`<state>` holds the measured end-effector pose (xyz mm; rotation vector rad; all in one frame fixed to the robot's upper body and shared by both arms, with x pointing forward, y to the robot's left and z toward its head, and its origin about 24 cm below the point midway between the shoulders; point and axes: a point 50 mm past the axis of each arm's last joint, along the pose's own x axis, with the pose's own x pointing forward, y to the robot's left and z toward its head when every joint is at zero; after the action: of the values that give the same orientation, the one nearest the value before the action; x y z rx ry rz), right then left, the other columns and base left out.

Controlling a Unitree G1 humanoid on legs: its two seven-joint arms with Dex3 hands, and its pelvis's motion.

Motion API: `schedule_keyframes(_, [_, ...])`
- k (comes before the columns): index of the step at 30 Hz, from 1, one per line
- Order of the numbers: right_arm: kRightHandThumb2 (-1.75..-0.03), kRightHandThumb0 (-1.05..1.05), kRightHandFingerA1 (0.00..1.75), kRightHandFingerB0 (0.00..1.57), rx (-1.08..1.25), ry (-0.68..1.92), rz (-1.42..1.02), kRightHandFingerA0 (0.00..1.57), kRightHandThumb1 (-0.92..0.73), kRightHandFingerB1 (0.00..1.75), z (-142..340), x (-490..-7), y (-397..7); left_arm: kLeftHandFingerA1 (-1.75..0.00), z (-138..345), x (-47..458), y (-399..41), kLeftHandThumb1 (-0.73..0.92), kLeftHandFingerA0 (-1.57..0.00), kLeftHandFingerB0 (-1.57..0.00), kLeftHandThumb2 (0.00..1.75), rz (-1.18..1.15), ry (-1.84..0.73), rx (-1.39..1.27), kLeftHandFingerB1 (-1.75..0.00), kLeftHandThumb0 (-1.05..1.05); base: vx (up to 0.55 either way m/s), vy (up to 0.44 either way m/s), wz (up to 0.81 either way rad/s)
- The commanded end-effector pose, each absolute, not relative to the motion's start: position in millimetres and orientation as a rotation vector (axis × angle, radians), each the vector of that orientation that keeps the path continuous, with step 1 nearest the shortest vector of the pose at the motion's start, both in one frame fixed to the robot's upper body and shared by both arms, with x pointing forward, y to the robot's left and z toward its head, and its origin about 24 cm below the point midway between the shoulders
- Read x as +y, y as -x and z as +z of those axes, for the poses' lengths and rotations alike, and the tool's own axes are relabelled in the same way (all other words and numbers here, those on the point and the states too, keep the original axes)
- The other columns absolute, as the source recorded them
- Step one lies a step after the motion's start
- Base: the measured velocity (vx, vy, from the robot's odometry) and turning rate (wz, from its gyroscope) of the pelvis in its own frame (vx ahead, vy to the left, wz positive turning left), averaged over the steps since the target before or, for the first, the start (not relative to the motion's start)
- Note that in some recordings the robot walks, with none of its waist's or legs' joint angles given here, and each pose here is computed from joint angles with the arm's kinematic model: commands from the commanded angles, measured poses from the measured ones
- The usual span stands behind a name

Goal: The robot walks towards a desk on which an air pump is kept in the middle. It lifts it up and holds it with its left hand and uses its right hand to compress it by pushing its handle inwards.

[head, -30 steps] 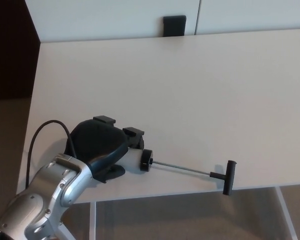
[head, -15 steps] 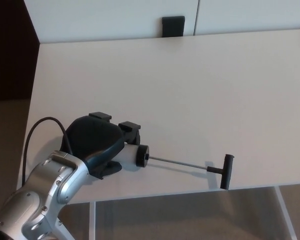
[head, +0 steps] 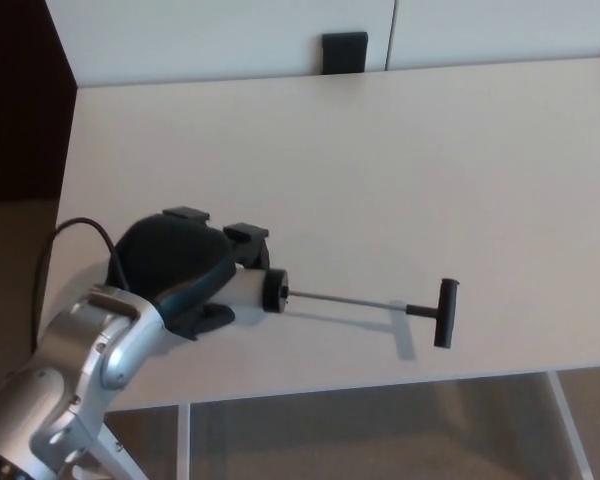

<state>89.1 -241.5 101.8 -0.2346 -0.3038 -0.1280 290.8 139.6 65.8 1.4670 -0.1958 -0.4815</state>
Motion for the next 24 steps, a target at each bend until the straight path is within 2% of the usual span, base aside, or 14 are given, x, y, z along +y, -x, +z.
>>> schedule_keyframes(1, [-0.98, -0.73, 0.27, 0.05, -0.744, 0.384, -0.149, 0.00, -0.64, 0.27, 170.7, -220.2, -130.7, -1.67, 97.5, 156.7, -301.1, 0.79, -0.55, -0.49, 0.58, -0.444, -1.421, -0.213, -1.38, -0.09, 0.00, 0.000, 0.00])
schedule_keyframes(2, [-0.98, -0.73, 0.27, 0.05, -0.739, 0.392, -0.136, 0.00, -0.64, 0.27, 171.5, -216.8, -139.9, -1.67, 98.1, 157.5, -300.8, 0.79, -0.55, -0.49, 0.58, -0.437, -1.421, -0.219, -1.38, -0.09, 0.00, 0.000, 0.00])
schedule_keyframes(3, [-1.01, -0.75, 0.31, 0.05, -0.716, 0.399, -0.132, 0.00, -0.67, 0.29, 171.0, -212.0, -151.7, -1.72, 101.3, 156.9, -301.7, 0.86, -0.63, -0.43, 0.55, -0.429, -1.416, -0.227, -1.49, -0.06, 0.00, 0.000, 0.00])
schedule_keyframes(5, [-1.01, -0.75, 0.31, 0.05, -0.700, 0.405, -0.132, 0.00, -0.67, 0.29, 171.0, -208.7, -159.5, -1.72, 103.8, 156.5, -302.5, 0.86, -0.63, -0.43, 0.55, -0.425, -1.413, -0.232, -1.49, -0.06, 0.00, 0.000, 0.00])
schedule_keyframes(6, [-1.05, -0.74, 0.30, 0.03, -0.660, 0.393, -0.132, 0.00, -0.69, 0.27, 167.8, -204.5, -169.0, -1.75, 108.3, 155.2, -304.3, 0.82, -0.66, -0.43, 0.50, -0.419, -1.416, -0.236, -1.52, -0.13, 0.00, 0.000, 0.00])
schedule_keyframes(12, [-1.06, -0.75, 0.28, 0.03, -0.567, 0.327, -0.105, 0.00, -0.70, 0.26, 156.9, -194.2, -192.7, -1.74, 118.0, 152.5, -309.2, 0.82, -0.66, -0.44, 0.55, -0.404, -1.422, -0.248, -1.50, -0.10, 0.00, 0.000, 0.00])
schedule_keyframes(13, [-1.08, -0.77, 0.24, 0.00, -0.521, 0.281, -0.080, 0.00, -0.74, 0.20, 150.9, -190.3, -203.2, -1.75, 119.2, 152.0, -310.6, 0.73, -0.68, -0.60, 0.50, -0.399, -1.427, -0.257, -1.30, -0.10, 0.00, 0.000, 0.00])
schedule_keyframes(16, [-1.11, -0.79, 0.23, 0.00, -0.450, 0.217, -0.038, 0.00, -0.75, 0.19, 141.0, -185.0, -217.1, -1.75, 118.5, 151.2, -310.7, 0.71, -0.67, -0.60, 0.49, -0.398, -1.435, -0.268, -1.25, -0.11, 0.00, 0.000, 0.00])
schedule_keyframes(17, [-1.15, -0.88, 0.15, 0.00, -0.375, 0.147, -0.006, 0.00, -0.80, 0.11, 131.1, -182.3, -227.2, -1.75, 117.1, 150.5, -310.7, 0.76, -0.68, -0.69, 0.52, -0.400, -1.433, -0.266, -0.98, -0.08, 0.00, 0.000, 0.00])
schedule_keyframes(21, [-1.15, -0.88, 0.15, 0.00, -0.327, 0.103, 0.014, 0.00, -0.80, 0.11, 124.7, -180.4, -233.1, -1.75, 116.1, 150.0, -310.7, 0.76, -0.68, -0.69, 0.52, -0.401, -1.430, -0.262, -0.98, -0.08, 0.00, 0.000, 0.00])
schedule_keyframes(22, [-1.13, -0.86, 0.17, 0.00, -0.274, 0.063, 0.031, 0.00, -0.78, 0.13, 116.2, -178.7, -239.3, -1.74, 115.6, 149.6, -311.1, 0.71, -0.62, -0.62, 0.55, -0.404, -1.427, -0.261, -1.21, -0.09, 0.00, 0.000, 0.00])
schedule_keyframes(23, [-0.98, -0.85, 0.05, 0.00, -0.206, 0.030, 0.042, 0.00, -0.75, 0.03, 104.7, -175.8, -246.0, -1.73, 115.0, 149.5, -312.4, 0.74, -0.67, -0.73, 0.54, -0.407, -1.427, -0.259, -0.98, -0.09, 0.00, 0.000, 0.00])
schedule_keyframes(24, [-0.98, -0.85, 0.05, 0.00, -0.206, 0.030, 0.042, 0.00, -0.75, 0.03, 104.7, -175.8, -246.0, -1.73, 115.0, 149.5, -312.4, 0.74, -0.67, -0.73, 0.54, -0.407, -1.427, -0.259, -0.98, -0.09, 0.00, 0.000, 0.00])
